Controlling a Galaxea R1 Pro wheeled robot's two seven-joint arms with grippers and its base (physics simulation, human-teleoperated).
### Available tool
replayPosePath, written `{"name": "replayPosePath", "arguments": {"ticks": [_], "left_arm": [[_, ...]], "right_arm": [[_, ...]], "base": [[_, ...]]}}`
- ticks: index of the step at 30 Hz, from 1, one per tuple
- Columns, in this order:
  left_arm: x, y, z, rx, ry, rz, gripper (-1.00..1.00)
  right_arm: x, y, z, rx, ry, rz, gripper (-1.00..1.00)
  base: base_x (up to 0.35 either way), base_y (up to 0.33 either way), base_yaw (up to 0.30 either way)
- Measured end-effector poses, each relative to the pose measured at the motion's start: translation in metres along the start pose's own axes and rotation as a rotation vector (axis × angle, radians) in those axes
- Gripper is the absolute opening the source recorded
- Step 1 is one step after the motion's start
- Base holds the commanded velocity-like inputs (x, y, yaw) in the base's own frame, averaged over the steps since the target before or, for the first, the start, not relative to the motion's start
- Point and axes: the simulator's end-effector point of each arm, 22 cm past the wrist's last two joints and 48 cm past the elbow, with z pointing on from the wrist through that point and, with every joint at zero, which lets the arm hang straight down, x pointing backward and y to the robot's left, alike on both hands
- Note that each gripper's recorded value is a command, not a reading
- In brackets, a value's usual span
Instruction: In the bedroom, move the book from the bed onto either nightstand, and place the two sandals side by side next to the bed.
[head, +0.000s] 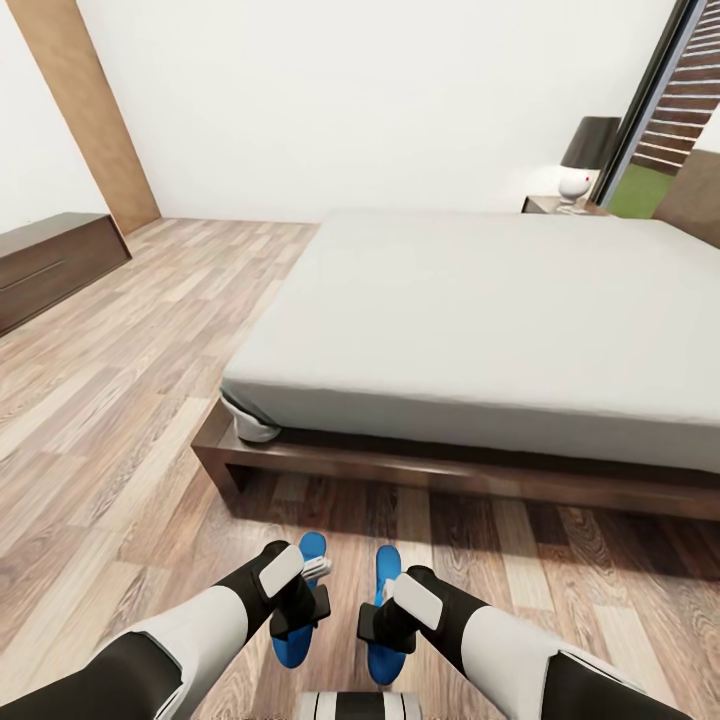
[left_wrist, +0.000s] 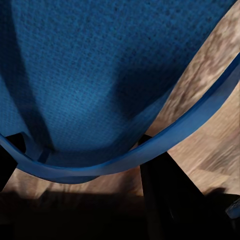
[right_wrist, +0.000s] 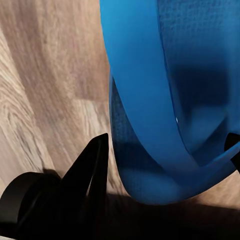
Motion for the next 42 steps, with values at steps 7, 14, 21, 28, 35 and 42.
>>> {"name": "replayPosePath", "arguments": {"ticks": [7, 14, 21, 28, 35, 42], "left_arm": [[0.002, 0.002, 0.005, -0.003, 0.01, -0.002, -1.0], [0.002, 0.001, 0.005, -0.001, 0.008, 0.0, -1.0], [0.002, 0.0, 0.005, -0.002, 0.01, 0.002, -1.0], [-0.002, 0.001, 0.006, -0.015, 0.001, 0.027, -1.0], [-0.037, -0.01, -0.012, -0.008, -0.05, 0.041, -1.0], [-0.051, -0.014, -0.017, -0.004, -0.065, 0.04, -1.0]], "right_arm": [[0.002, -0.001, 0.004, 0.001, 0.008, 0.003, -1.0], [-0.023, 0.004, -0.004, -0.004, -0.047, 0.002, -1.0], [-0.028, 0.006, -0.006, -0.006, -0.057, 0.002, -1.0], [-0.033, 0.007, -0.006, -0.006, -0.058, 0.0, -1.0], [-0.046, 0.01, -0.01, -0.008, -0.07, -0.005, -1.0], [-0.048, 0.01, -0.008, -0.008, -0.066, -0.004, -1.0]], "base": [[0.0, 0.0, 0.0], [0.0, 0.0, 0.0], [0.0, 0.0, 0.0], [0.0, 0.0, 0.0], [0.0, 0.0, 0.0], [0.0, 0.0, 0.0]]}}
